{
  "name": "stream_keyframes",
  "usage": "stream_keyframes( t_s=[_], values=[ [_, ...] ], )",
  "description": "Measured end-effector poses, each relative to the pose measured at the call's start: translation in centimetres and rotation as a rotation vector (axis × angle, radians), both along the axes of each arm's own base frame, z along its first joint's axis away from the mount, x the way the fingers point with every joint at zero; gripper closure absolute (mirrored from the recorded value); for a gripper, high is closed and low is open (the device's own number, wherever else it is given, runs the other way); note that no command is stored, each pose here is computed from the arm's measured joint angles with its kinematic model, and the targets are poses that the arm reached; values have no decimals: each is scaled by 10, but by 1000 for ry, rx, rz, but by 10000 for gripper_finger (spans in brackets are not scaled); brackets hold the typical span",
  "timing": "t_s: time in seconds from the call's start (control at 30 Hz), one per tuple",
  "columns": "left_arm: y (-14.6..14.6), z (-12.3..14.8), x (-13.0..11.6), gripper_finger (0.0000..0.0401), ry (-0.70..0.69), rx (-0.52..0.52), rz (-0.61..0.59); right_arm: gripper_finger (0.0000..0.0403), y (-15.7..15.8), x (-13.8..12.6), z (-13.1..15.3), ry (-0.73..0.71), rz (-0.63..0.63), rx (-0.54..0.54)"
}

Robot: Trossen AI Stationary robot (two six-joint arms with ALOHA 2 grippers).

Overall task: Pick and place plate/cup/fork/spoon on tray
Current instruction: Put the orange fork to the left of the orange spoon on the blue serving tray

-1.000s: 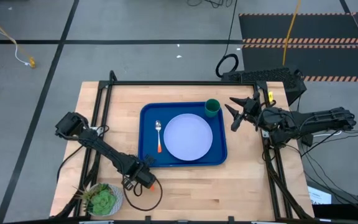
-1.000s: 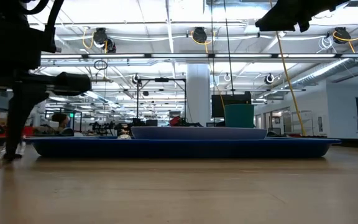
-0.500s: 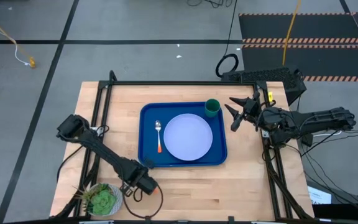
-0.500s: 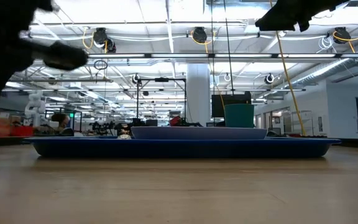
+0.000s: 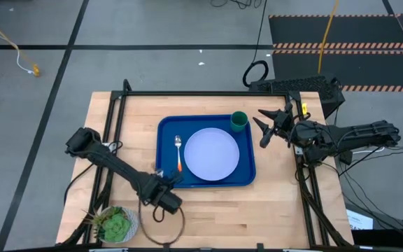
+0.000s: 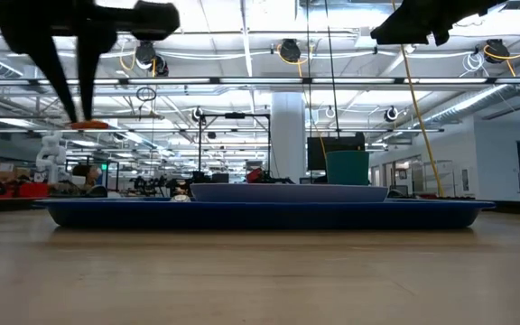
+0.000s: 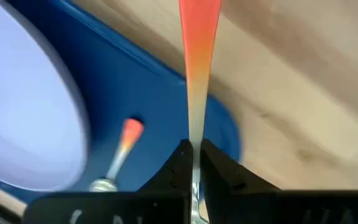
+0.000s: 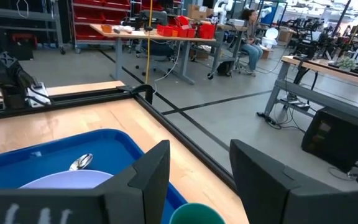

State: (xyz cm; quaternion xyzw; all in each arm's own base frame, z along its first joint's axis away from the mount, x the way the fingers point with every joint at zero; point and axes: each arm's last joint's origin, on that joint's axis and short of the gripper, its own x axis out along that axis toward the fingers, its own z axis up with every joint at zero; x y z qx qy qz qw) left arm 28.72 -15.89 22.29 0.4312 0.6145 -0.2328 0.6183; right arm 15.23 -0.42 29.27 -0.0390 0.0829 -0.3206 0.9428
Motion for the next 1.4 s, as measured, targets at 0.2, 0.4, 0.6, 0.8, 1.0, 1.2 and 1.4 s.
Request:
stream_keyframes(
  t_s=[0.2,0.4,0.6,0.8,1.0,1.2,1.4],
  values=[
    [25,-3,17,393,-6,8,-97,243,0,0,0,6,1,-7],
    [60,-3,31,381,-5,10,-15,243,0,0,-1,13,1,-8],
    [91,-3,43,389,-49,-24,130,243,0,0,-1,14,2,-9],
    [96,-3,48,391,-42,-71,27,243,0,0,-1,21,3,-17],
    [99,-2,50,381,-40,-61,-54,243,0,0,-1,32,5,-31],
    [108,-3,52,393,-34,-142,-38,243,0,0,-1,35,6,-35],
    [115,-3,53,386,-33,-145,-21,243,0,0,-1,37,5,-39]
  ],
)
